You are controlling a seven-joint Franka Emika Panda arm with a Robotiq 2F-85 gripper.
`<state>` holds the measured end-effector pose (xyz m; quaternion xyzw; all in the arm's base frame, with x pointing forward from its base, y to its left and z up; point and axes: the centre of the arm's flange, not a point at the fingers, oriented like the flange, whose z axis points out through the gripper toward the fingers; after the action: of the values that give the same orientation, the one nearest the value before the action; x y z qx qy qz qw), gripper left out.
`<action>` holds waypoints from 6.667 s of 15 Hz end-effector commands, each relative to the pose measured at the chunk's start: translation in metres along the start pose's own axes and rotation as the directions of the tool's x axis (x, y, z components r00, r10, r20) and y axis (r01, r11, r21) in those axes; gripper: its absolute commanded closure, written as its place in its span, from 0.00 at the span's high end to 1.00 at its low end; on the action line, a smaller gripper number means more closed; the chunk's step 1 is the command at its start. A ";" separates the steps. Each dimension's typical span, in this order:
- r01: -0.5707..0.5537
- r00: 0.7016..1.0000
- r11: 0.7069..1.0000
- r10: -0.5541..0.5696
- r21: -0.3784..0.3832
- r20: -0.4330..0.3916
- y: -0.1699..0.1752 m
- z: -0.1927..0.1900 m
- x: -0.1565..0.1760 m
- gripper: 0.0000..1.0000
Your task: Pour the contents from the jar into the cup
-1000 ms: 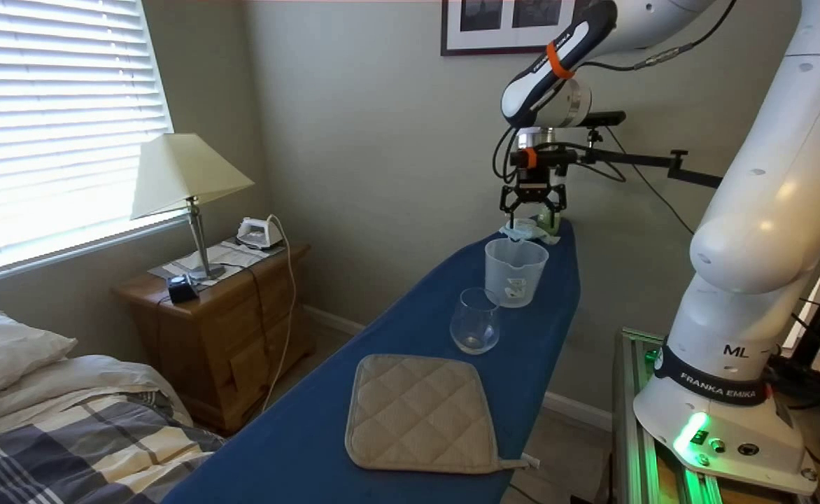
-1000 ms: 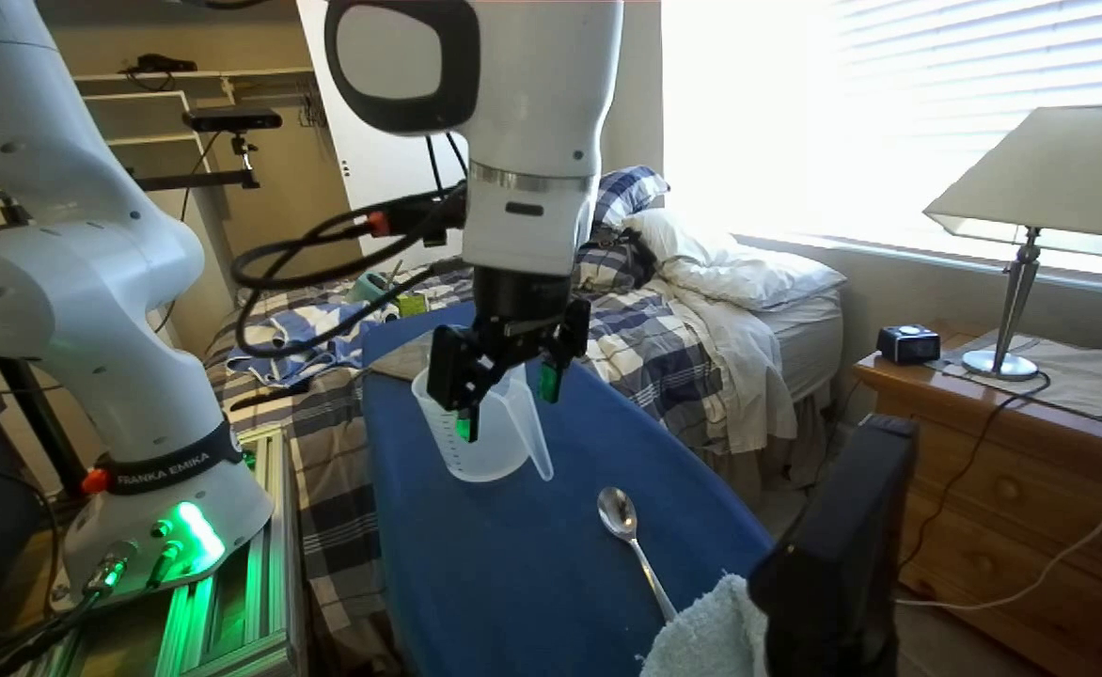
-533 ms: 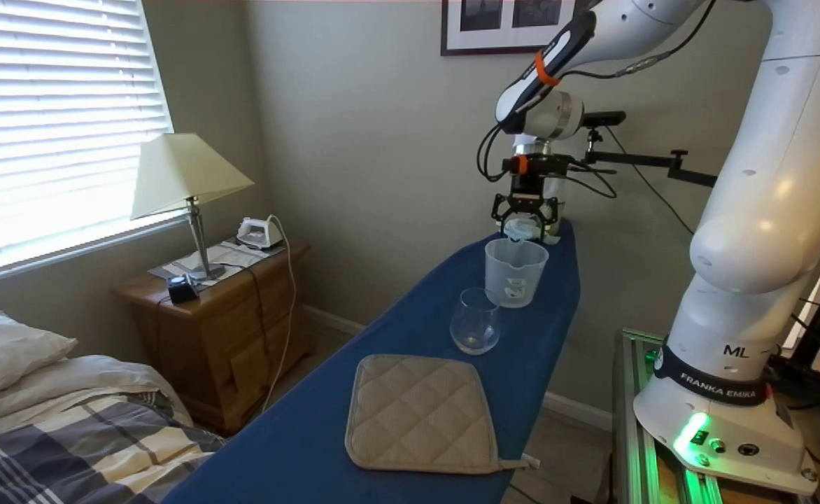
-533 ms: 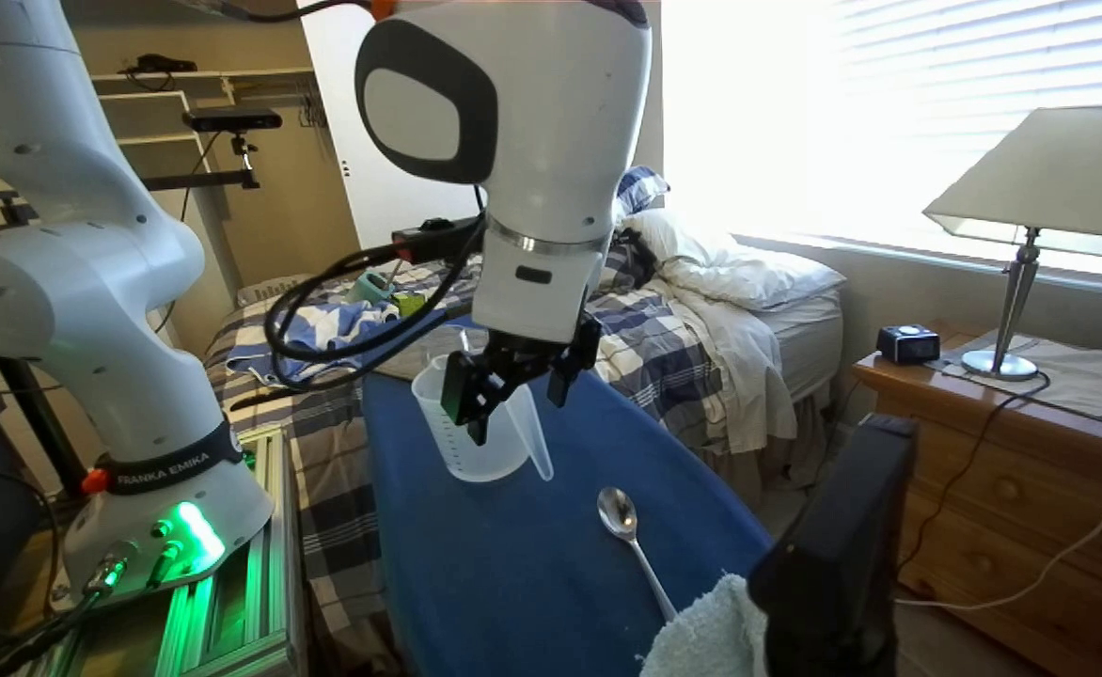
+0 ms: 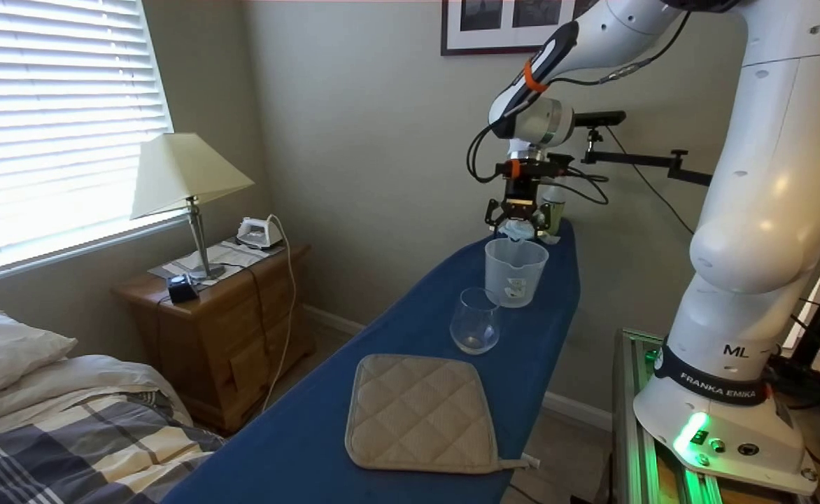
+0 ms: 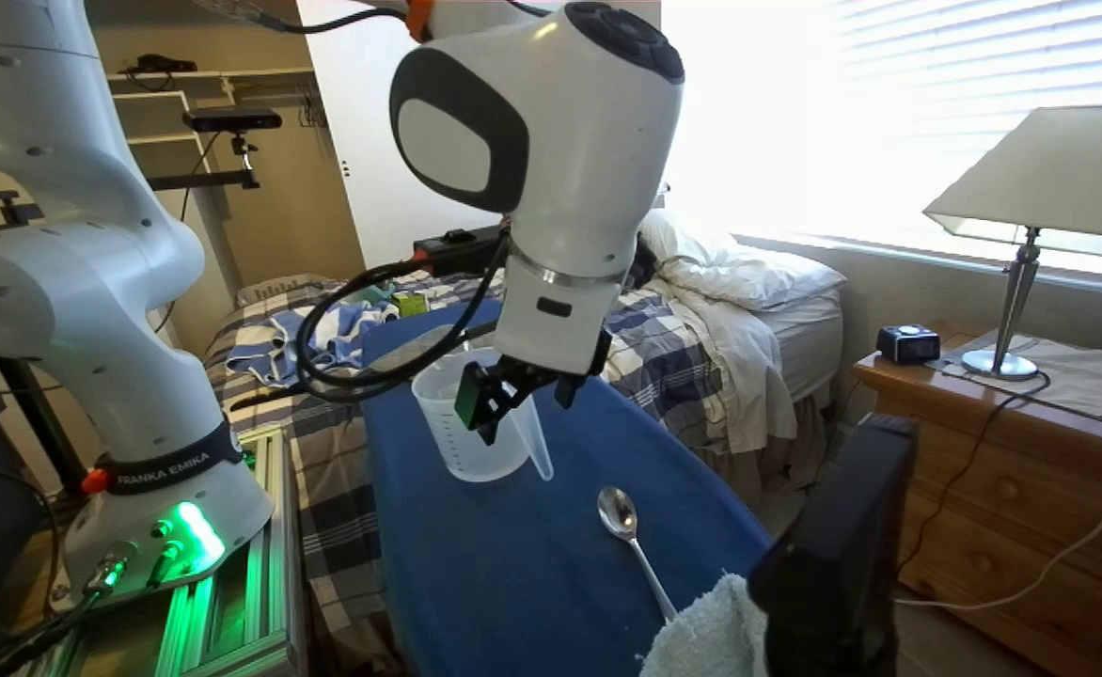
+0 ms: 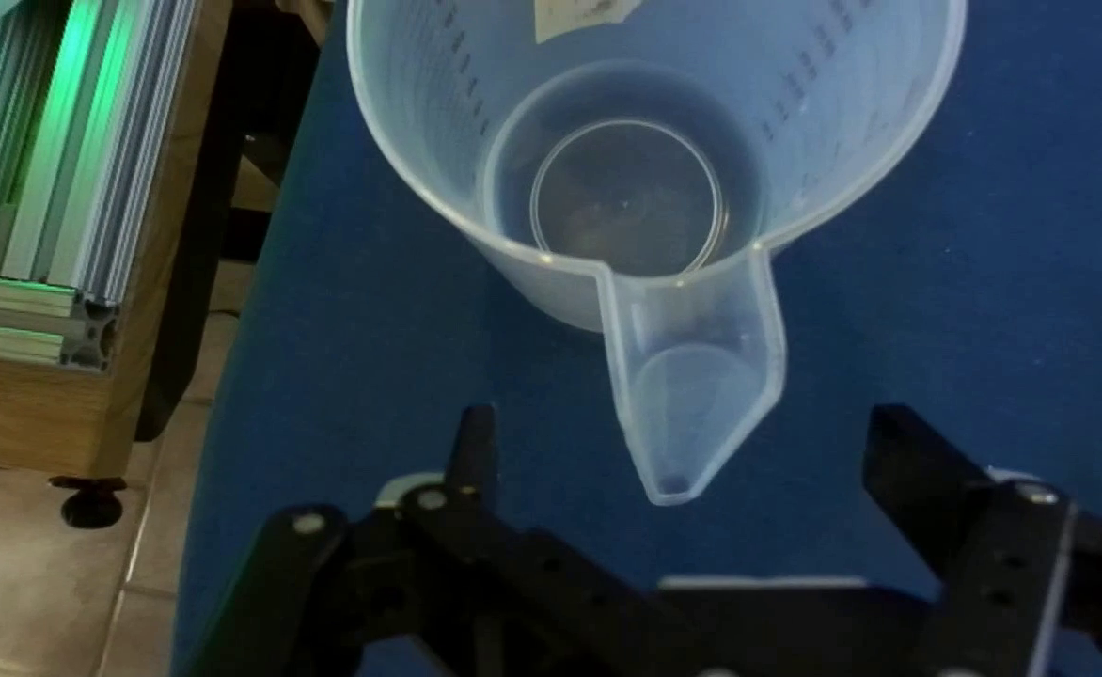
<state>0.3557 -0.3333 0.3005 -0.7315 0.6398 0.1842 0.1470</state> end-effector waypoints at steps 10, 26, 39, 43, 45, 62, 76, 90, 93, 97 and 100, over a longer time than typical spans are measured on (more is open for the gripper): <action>0.016 0.994 1.000 -0.018 0.016 0.109 -0.015 0.010 0.015 0.44; -0.008 0.995 1.000 0.005 0.029 0.102 -0.018 0.009 0.019 0.10; -0.044 0.990 0.992 0.028 0.121 0.137 -0.020 0.004 0.015 0.09; -0.052 0.987 0.989 0.030 0.137 0.157 -0.022 0.000 0.010 0.09; -0.048 0.987 0.989 0.026 0.141 0.157 -0.026 -0.004 0.003 0.09; 0.185 0.982 0.982 -0.183 0.049 -0.041 -0.061 -0.026 -0.113 0.09; 0.352 0.923 0.927 -0.321 0.131 -0.210 -0.055 -0.013 -0.154 0.09; 0.395 0.903 0.912 -0.365 0.107 -0.225 -0.072 -0.011 -0.170 0.09; 0.437 0.880 0.894 -0.402 0.101 -0.253 -0.079 -0.011 -0.185 0.09; 0.489 0.841 0.868 -0.441 0.092 -0.313 -0.090 -0.017 -0.203 0.09; 0.529 0.812 0.844 -0.473 0.086 -0.342 -0.091 -0.016 -0.219 0.09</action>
<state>0.4315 -0.1498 0.4024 -0.8668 0.4717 -0.0085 0.1615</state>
